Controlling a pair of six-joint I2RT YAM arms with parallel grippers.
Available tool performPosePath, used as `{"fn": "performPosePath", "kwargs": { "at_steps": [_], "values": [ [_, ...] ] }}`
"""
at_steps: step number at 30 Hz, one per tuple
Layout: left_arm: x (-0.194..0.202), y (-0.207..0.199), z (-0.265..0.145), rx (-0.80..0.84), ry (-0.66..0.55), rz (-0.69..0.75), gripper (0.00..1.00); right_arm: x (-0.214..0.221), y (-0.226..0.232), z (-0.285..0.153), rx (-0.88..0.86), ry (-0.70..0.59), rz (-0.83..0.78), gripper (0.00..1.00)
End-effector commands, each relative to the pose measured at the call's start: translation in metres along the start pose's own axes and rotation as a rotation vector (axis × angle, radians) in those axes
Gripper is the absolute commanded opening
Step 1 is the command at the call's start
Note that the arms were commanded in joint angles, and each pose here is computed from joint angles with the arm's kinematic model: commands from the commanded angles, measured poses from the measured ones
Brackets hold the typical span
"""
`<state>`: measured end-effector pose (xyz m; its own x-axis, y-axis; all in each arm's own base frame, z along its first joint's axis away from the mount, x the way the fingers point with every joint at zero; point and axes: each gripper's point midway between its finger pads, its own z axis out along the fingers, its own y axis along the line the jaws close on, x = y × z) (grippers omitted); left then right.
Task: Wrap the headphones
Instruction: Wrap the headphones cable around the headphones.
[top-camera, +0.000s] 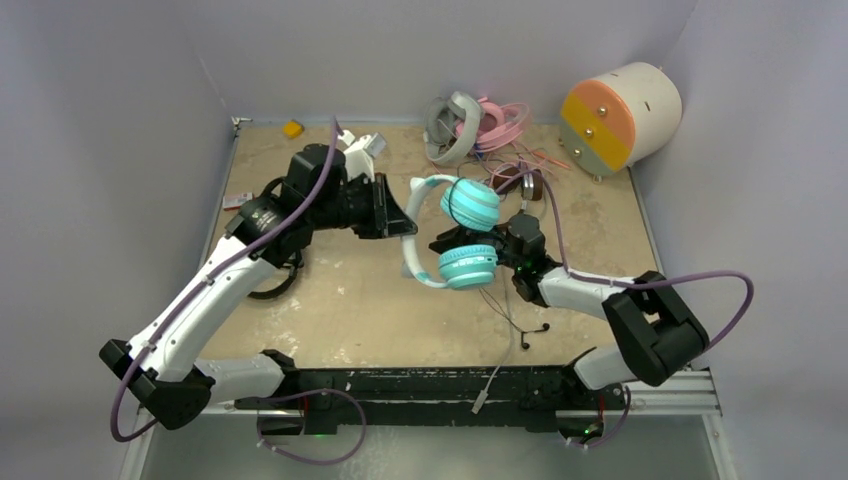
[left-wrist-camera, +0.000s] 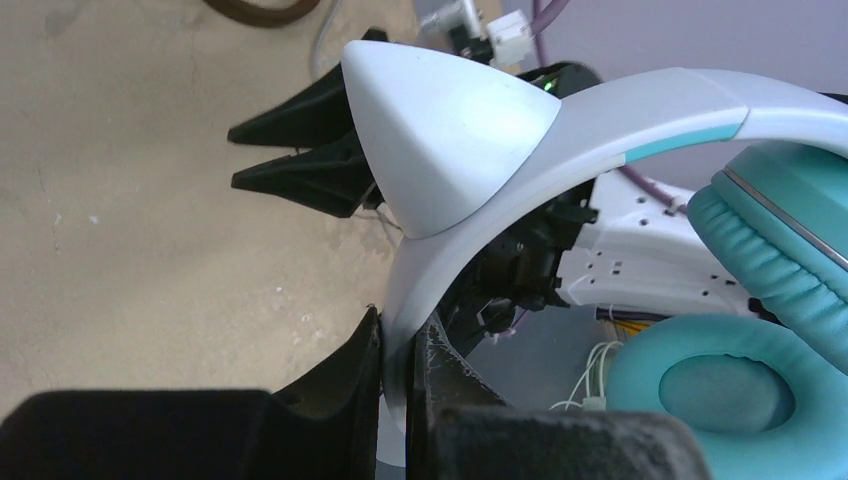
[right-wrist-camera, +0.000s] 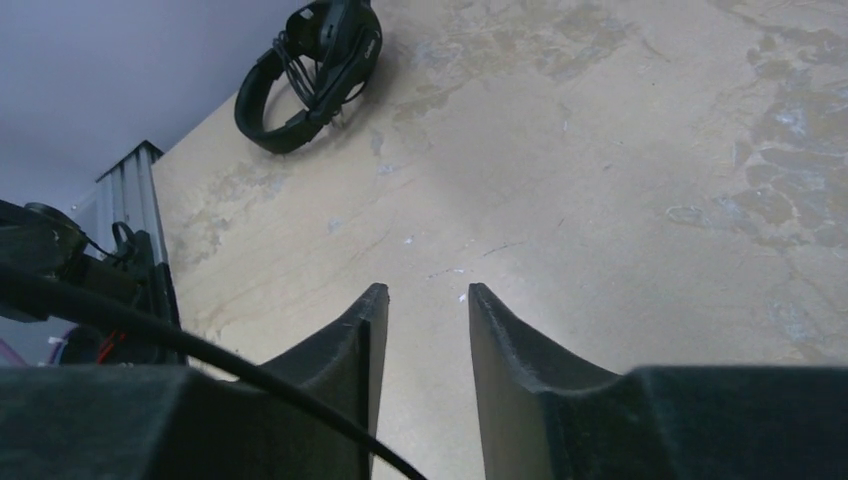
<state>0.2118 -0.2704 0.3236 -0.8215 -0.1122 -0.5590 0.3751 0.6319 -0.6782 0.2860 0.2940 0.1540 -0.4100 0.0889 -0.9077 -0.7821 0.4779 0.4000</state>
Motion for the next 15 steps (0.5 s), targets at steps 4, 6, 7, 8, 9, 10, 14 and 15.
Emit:
{"fn": "performPosePath", "kwargs": {
  "at_steps": [4,6,7,8,9,10,14,15],
  "values": [
    [-0.060,-0.048,-0.034,0.119,-0.169,-0.003,0.00,0.005,0.029,0.002,-0.094,-0.047,0.030,0.27],
    [-0.069,-0.050,-0.032,0.120,-0.187,-0.009,0.00,0.012,0.039,0.001,-0.109,-0.029,0.023,0.21],
    [-0.076,-0.049,-0.032,0.116,-0.201,-0.013,0.00,0.014,0.048,0.000,-0.124,-0.021,0.015,0.18],
    [-0.082,-0.048,-0.032,0.112,-0.215,-0.019,0.00,0.016,0.055,-0.001,-0.138,-0.014,0.007,0.15],
    [-0.088,-0.046,-0.032,0.108,-0.230,-0.023,0.00,0.019,0.063,-0.002,-0.152,-0.004,0.003,0.11],
    [-0.095,-0.043,-0.033,0.099,-0.246,-0.027,0.00,0.020,0.071,-0.004,-0.169,0.006,-0.004,0.07],
    [-0.127,-0.018,-0.040,0.024,-0.340,-0.062,0.00,0.028,0.103,-0.012,-0.230,0.051,-0.033,0.00],
    [-0.135,-0.009,-0.042,-0.004,-0.367,-0.073,0.00,0.031,0.111,-0.014,-0.241,0.064,-0.038,0.00]
  ]
}}
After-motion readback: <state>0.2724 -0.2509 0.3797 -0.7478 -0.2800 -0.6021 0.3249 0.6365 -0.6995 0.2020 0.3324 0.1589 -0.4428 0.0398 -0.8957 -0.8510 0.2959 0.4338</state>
